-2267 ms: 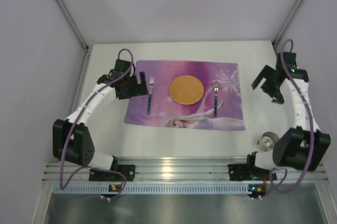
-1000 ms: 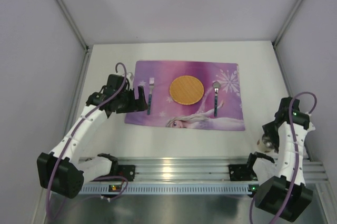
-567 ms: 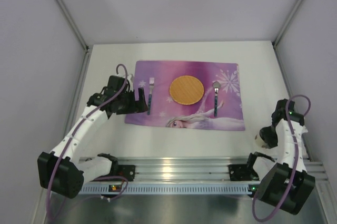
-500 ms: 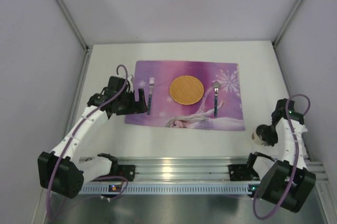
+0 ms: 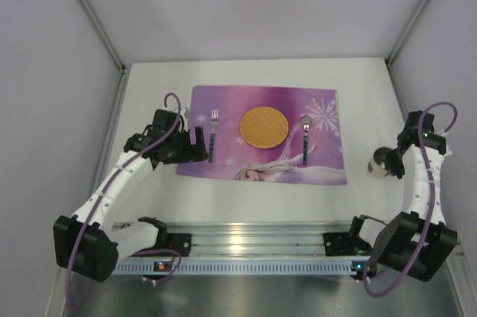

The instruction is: Set the dinner table for one person

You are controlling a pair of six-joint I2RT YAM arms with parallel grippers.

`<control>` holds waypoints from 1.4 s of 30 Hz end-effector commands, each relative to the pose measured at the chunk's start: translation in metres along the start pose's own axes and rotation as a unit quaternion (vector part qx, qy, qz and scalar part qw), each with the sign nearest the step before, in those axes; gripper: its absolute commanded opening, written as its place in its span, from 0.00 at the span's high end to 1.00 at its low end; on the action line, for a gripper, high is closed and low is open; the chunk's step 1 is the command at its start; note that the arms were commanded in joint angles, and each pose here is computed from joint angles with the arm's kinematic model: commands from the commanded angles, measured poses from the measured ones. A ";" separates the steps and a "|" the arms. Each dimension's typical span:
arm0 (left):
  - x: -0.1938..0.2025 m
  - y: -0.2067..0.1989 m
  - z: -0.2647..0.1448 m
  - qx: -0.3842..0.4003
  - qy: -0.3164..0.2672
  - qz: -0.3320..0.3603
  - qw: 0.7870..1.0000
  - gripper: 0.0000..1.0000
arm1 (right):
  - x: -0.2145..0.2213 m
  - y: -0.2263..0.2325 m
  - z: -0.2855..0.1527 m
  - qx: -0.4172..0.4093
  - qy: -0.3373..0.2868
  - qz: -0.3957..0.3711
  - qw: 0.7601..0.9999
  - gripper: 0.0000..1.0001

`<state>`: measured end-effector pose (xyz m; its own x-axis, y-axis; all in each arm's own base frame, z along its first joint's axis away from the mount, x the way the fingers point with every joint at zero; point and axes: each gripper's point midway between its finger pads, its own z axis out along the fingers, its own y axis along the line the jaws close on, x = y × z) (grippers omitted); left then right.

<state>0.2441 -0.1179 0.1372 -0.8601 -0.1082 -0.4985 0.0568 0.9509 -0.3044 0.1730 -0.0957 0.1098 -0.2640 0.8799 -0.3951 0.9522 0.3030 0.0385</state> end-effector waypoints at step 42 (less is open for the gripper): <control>-0.019 0.040 -0.002 -0.113 -0.075 -0.027 0.990 0.02 | 0.087 0.379 0.021 -0.130 -0.004 -0.364 0.922 0.86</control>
<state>0.2559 -0.0777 0.1359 -0.7821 -0.1785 -0.5970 -0.1024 0.9819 -0.1594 0.5217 0.0852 0.0869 -0.7929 0.4016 -0.4583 0.4520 0.8920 -0.0003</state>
